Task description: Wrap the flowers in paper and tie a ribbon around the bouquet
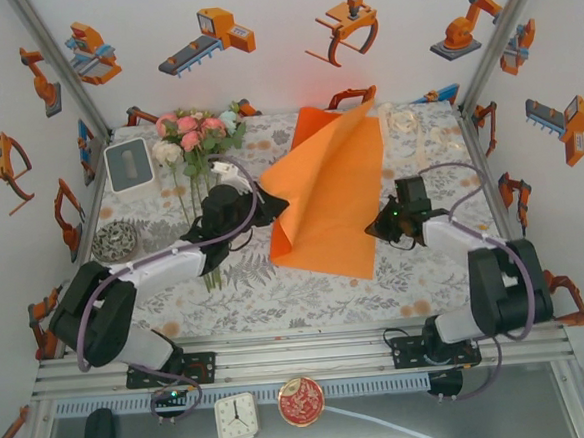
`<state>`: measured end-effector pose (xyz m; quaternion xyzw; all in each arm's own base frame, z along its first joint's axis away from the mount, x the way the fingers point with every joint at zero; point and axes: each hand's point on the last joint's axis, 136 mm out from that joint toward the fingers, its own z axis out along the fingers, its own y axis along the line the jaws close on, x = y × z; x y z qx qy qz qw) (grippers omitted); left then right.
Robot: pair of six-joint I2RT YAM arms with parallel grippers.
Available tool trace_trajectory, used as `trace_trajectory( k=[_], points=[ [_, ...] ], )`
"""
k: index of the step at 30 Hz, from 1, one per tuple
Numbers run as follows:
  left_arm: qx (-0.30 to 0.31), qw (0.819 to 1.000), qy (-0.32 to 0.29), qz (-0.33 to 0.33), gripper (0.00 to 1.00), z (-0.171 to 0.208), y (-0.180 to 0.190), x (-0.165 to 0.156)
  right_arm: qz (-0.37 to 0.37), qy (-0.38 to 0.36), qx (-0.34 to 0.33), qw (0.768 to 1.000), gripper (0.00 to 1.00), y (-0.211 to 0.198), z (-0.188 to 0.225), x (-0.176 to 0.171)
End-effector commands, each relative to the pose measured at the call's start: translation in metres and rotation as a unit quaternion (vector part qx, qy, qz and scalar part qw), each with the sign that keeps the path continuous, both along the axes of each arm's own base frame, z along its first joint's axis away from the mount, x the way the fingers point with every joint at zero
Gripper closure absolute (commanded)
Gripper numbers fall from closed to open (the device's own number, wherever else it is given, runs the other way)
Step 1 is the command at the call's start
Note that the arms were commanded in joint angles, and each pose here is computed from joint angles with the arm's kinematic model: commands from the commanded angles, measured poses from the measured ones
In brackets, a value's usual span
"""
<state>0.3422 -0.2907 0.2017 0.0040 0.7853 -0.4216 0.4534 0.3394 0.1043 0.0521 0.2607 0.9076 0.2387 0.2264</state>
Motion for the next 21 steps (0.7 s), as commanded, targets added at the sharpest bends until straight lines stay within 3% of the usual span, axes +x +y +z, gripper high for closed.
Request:
trace_trajectory(
  k=[1, 6, 9, 13, 17, 21],
  points=[
    [0.001, 1.000, 0.005, 0.030, 1.00, 0.003, 0.020, 0.005, 0.022, -0.047, -0.014, 0.999, 1.00, 0.013, 0.009, 0.027],
    [0.028, 0.998, 0.013, 0.062, 1.00, -0.004, 0.048, 0.020, 0.008, 0.002, -0.053, 0.999, 1.00, 0.005, -0.027, 0.016],
    [0.054, 0.995, 0.036, 0.075, 1.00, -0.017, 0.065, 0.044, -0.013, 0.004, -0.069, 0.998, 1.00, 0.001, -0.034, -0.006],
    [0.046, 0.993, 0.052, 0.092, 1.00, -0.030, 0.086, 0.076, -0.021, 0.025, -0.095, 0.995, 1.00, -0.003, -0.037, -0.049],
    [0.089, 0.986, 0.058, 0.127, 1.00, -0.047, 0.112, 0.096, -0.022, 0.030, -0.083, 0.996, 1.00, 0.003, -0.034, -0.095],
    [0.159, 0.974, 0.051, 0.150, 0.96, -0.058, 0.129, 0.106, 0.012, 0.010, -0.042, 0.999, 1.00, 0.023, -0.012, -0.121]
  ],
)
